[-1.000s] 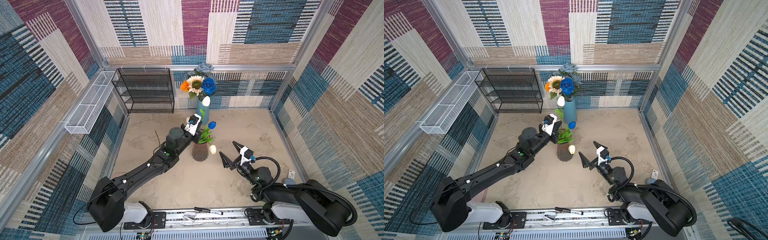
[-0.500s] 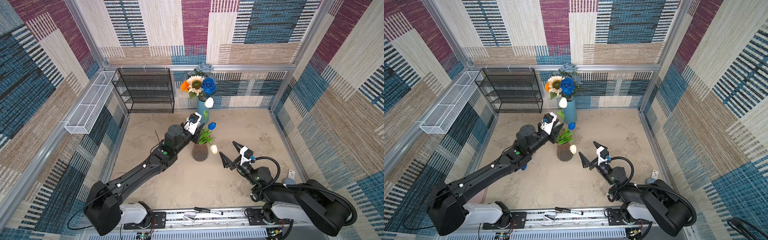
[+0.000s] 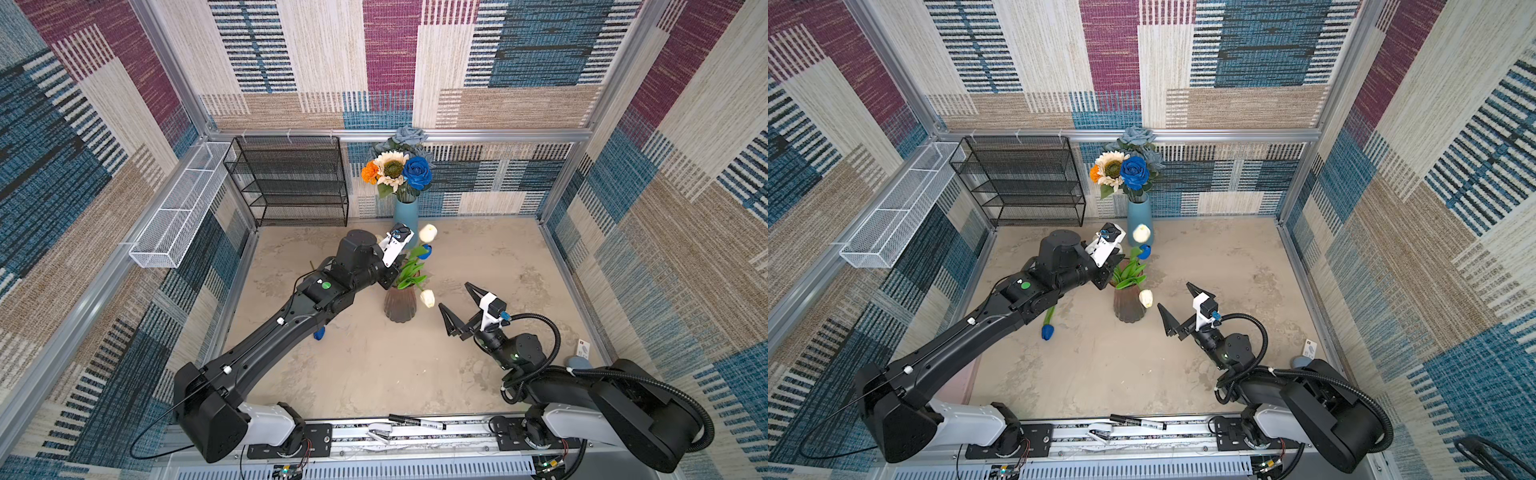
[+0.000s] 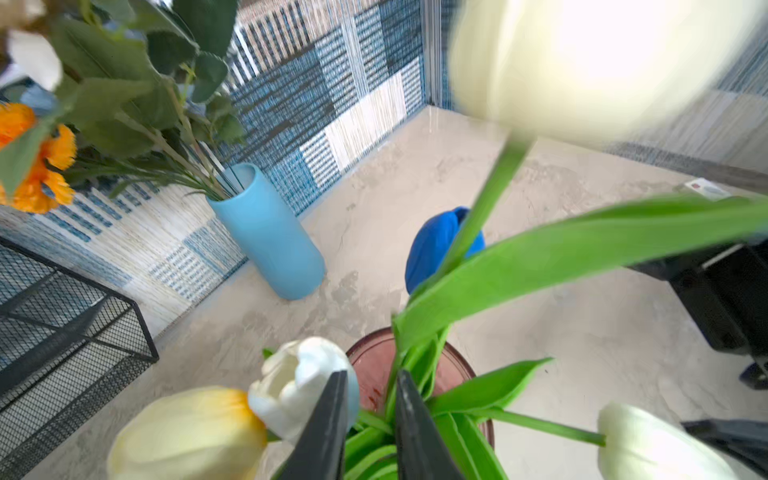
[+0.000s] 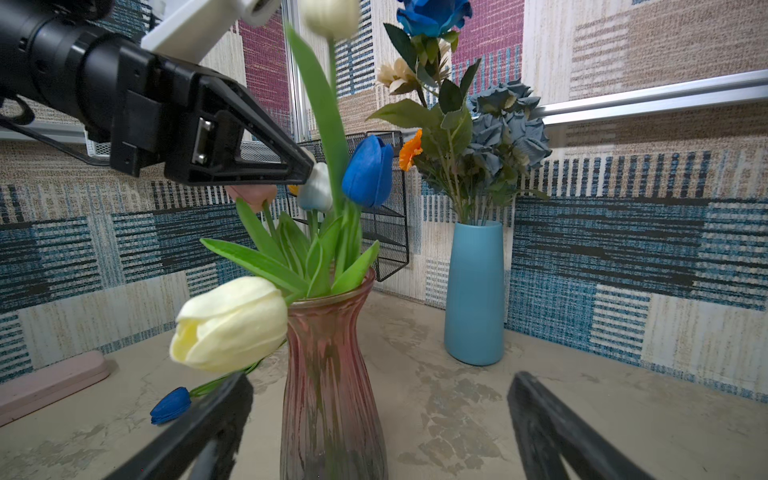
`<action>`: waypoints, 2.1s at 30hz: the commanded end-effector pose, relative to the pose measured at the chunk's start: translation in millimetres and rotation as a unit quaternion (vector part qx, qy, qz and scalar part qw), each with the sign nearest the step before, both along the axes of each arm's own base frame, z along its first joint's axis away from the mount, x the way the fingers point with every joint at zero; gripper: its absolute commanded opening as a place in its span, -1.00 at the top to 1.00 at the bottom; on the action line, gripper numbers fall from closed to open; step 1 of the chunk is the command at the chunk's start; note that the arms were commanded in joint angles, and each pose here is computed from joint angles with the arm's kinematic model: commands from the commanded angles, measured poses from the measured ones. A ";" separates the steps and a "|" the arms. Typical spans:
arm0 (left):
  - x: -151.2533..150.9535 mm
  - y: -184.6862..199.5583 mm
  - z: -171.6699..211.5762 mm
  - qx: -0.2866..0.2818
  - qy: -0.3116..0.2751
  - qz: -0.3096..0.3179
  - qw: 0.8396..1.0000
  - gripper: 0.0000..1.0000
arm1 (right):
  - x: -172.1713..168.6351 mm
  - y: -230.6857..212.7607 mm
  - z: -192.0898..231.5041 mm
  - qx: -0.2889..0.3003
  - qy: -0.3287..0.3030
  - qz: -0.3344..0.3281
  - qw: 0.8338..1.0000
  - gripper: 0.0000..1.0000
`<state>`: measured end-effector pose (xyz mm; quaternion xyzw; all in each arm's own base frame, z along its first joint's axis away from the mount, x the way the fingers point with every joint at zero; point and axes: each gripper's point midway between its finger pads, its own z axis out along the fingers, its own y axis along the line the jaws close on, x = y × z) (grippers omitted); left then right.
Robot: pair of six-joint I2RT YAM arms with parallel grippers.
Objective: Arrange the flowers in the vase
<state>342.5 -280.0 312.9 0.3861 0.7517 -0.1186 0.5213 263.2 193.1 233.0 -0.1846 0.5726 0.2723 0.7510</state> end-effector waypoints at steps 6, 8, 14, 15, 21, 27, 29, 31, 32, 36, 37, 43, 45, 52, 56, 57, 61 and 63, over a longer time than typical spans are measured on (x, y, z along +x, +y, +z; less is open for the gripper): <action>-9.6 17.3 21.4 0.024 -0.023 0.007 0.999 0.43 | -1.6 -1.4 11.1 0.015 -0.016 0.000 1.000 -0.99; -12.2 23.9 45.8 -0.010 -0.053 0.019 0.998 0.38 | -1.3 -1.9 11.3 0.015 -0.017 -0.002 1.000 -0.99; 1.2 112.8 100.7 -0.114 -0.094 0.206 0.967 0.38 | -2.2 -1.9 12.1 0.017 -0.018 0.000 1.000 -0.99; 5.7 142.4 99.2 -0.128 -0.083 0.267 0.952 0.40 | -2.8 -1.8 12.1 0.018 -0.017 0.001 1.000 -0.99; 17.6 282.7 -0.6 -0.058 0.092 0.537 0.836 0.25 | -2.9 -2.8 12.8 0.020 -0.018 0.000 1.000 -0.99; 27.4 296.4 -152.9 0.032 0.315 0.549 0.773 0.16 | -3.3 -1.7 13.0 0.019 -0.018 0.002 1.000 -0.99; 37.7 287.4 -183.8 0.036 0.349 0.527 0.774 0.16 | -3.0 -2.3 13.0 0.018 -0.019 0.001 1.000 -0.99; 49.5 274.2 -201.0 0.029 0.369 0.496 0.785 0.15 | -2.6 -2.1 11.9 0.016 -0.018 0.000 1.000 -0.99; 56.6 269.4 -207.4 0.030 0.373 0.484 0.791 0.13 | -2.7 -2.0 12.2 0.017 -0.018 0.000 1.000 -0.99; 75.9 258.2 -232.9 0.045 0.397 0.448 0.800 0.11 | -2.5 -1.2 11.5 0.015 -0.017 0.002 1.000 -0.99; 79.0 254.6 -241.3 0.046 0.405 0.438 0.801 0.11 | -2.4 -1.4 11.5 0.014 -0.018 0.001 1.000 -0.99; 89.0 239.4 -279.2 0.057 0.440 0.404 0.800 0.21 | -1.5 -0.9 10.3 0.012 -0.017 0.000 1.000 -0.99; 89.9 237.2 -288.7 0.063 0.448 0.401 0.797 0.33 | -1.2 -0.4 10.1 0.012 -0.017 0.001 1.000 -0.99; 70.3 228.4 -295.4 0.089 0.459 0.371 0.803 1.00 | -2.0 -2.5 11.3 0.011 -0.020 -0.004 1.000 -0.99; 48.4 208.0 -276.4 0.110 0.438 0.336 0.827 1.00 | -1.0 -1.9 10.2 0.009 -0.020 -0.004 1.000 -0.99; 41.4 199.3 -268.4 0.115 0.427 0.322 0.837 1.00 | -1.3 -1.9 11.3 0.009 -0.021 -0.004 1.000 -0.99; 7.6 150.1 -232.2 0.109 0.382 0.262 0.880 1.00 | -2.7 -6.3 18.1 0.009 -0.034 -0.015 0.999 -0.99; -13.3 128.2 -222.4 0.103 0.374 0.224 0.894 1.00 | -4.1 -9.3 22.9 0.010 -0.041 -0.022 0.999 -0.99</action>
